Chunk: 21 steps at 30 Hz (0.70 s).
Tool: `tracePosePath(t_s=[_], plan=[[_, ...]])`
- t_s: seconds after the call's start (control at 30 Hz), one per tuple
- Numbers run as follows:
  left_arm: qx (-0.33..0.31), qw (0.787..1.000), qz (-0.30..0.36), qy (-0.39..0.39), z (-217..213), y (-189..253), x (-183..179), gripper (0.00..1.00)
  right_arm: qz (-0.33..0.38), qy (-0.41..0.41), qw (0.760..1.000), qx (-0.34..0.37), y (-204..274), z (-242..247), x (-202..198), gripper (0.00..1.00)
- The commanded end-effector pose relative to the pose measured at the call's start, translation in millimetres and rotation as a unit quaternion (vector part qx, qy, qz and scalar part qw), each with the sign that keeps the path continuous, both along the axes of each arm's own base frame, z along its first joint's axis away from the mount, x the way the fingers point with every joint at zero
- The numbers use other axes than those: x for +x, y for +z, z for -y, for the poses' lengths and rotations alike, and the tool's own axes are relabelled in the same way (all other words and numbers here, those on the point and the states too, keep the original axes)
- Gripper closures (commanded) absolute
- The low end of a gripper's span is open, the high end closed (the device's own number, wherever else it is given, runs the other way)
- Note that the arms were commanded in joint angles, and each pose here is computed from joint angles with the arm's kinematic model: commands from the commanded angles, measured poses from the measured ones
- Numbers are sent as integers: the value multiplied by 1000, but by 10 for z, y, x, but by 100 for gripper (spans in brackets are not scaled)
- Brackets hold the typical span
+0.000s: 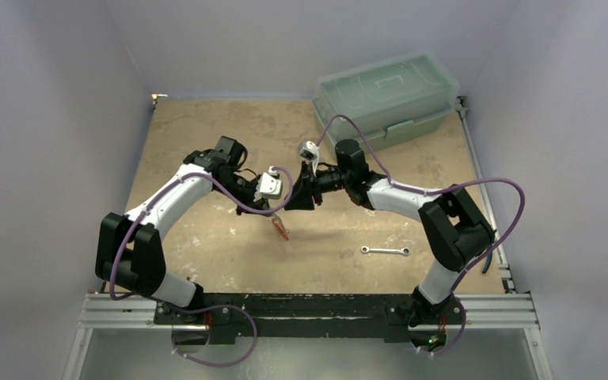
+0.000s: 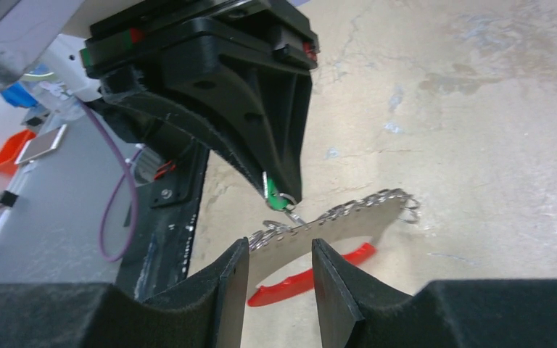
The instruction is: Remove the keys from the keyring
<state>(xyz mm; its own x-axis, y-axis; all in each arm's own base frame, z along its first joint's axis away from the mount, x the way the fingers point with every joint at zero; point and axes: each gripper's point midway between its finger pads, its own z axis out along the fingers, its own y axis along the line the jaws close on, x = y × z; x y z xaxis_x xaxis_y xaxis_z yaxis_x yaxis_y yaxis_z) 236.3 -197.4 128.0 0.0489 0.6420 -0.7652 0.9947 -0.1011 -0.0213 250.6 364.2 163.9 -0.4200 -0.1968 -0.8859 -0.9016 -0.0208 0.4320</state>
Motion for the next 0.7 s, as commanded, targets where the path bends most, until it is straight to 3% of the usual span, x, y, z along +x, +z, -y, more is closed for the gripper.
tracePosePath(t_s=[0.0, 0.23, 0.67], plan=[[-31, 999, 8, -32, 76, 87, -104, 100, 76, -24, 997, 10, 110, -74, 237, 60], [-35, 998, 8, -44, 78, 82, -148, 100, 137, 6, 990, 22, 11, -123, 201, 60], [-42, 998, 8, -52, 90, 86, -170, 100, 170, 64, 983, 14, -195, -294, -82, 62]])
